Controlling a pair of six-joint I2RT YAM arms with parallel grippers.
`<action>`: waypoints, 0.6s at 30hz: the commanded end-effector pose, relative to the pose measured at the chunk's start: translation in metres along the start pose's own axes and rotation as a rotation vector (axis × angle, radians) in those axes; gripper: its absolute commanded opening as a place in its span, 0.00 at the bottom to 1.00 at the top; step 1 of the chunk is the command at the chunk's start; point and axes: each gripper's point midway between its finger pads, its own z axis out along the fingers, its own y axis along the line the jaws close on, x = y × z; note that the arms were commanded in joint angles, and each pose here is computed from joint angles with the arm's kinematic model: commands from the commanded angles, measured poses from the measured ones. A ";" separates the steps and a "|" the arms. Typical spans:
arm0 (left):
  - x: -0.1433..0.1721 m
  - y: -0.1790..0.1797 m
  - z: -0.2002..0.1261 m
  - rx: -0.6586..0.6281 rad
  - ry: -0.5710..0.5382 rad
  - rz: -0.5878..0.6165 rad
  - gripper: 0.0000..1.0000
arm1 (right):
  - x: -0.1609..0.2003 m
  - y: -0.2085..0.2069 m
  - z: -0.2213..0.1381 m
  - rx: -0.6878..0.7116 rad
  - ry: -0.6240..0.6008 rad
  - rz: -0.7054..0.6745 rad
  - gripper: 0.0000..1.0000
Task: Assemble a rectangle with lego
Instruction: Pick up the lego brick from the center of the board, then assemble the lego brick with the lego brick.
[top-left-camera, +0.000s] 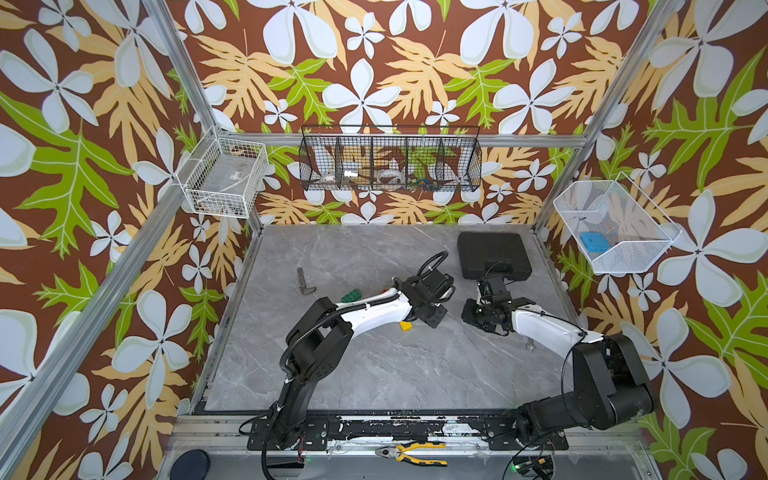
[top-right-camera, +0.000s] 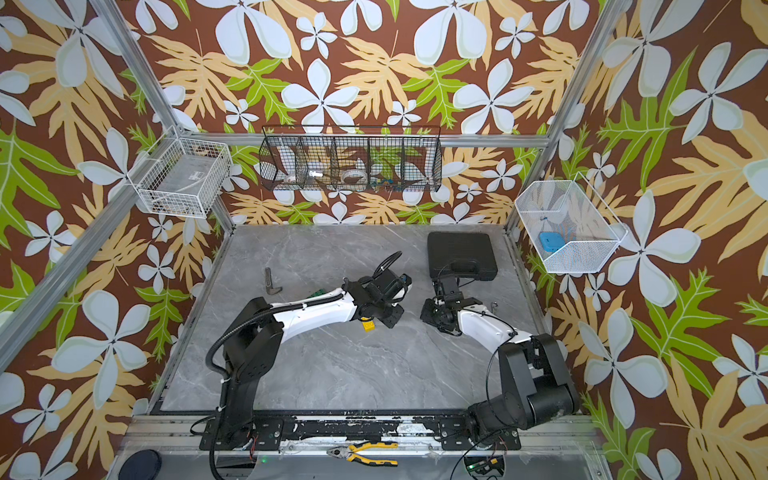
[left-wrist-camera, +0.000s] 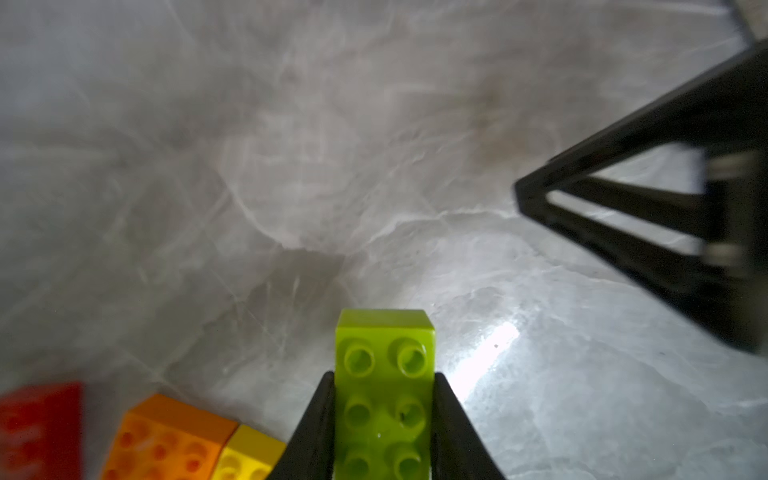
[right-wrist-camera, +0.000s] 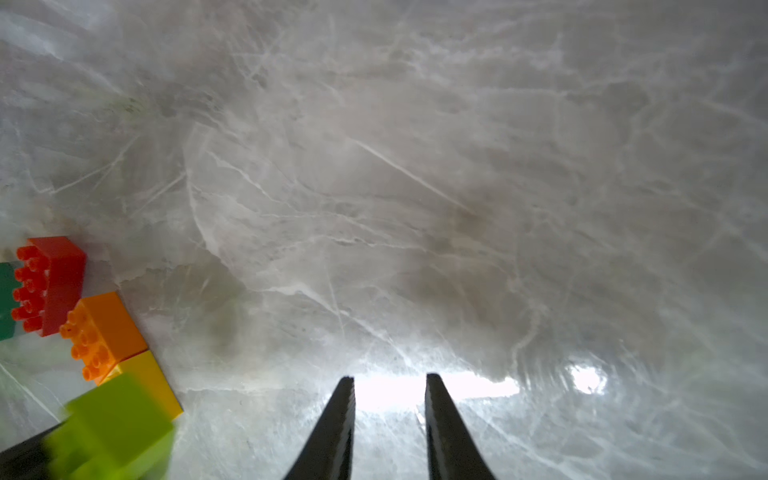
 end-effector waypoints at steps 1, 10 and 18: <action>0.014 0.026 -0.018 -0.046 0.061 0.182 0.00 | -0.010 0.009 0.001 -0.027 -0.026 -0.028 0.28; 0.018 0.053 -0.026 0.081 0.111 0.171 0.00 | -0.008 0.012 0.021 -0.030 0.015 -0.046 0.27; 0.035 0.080 -0.002 0.018 0.194 -0.023 0.00 | -0.010 0.012 0.026 -0.021 0.017 -0.059 0.26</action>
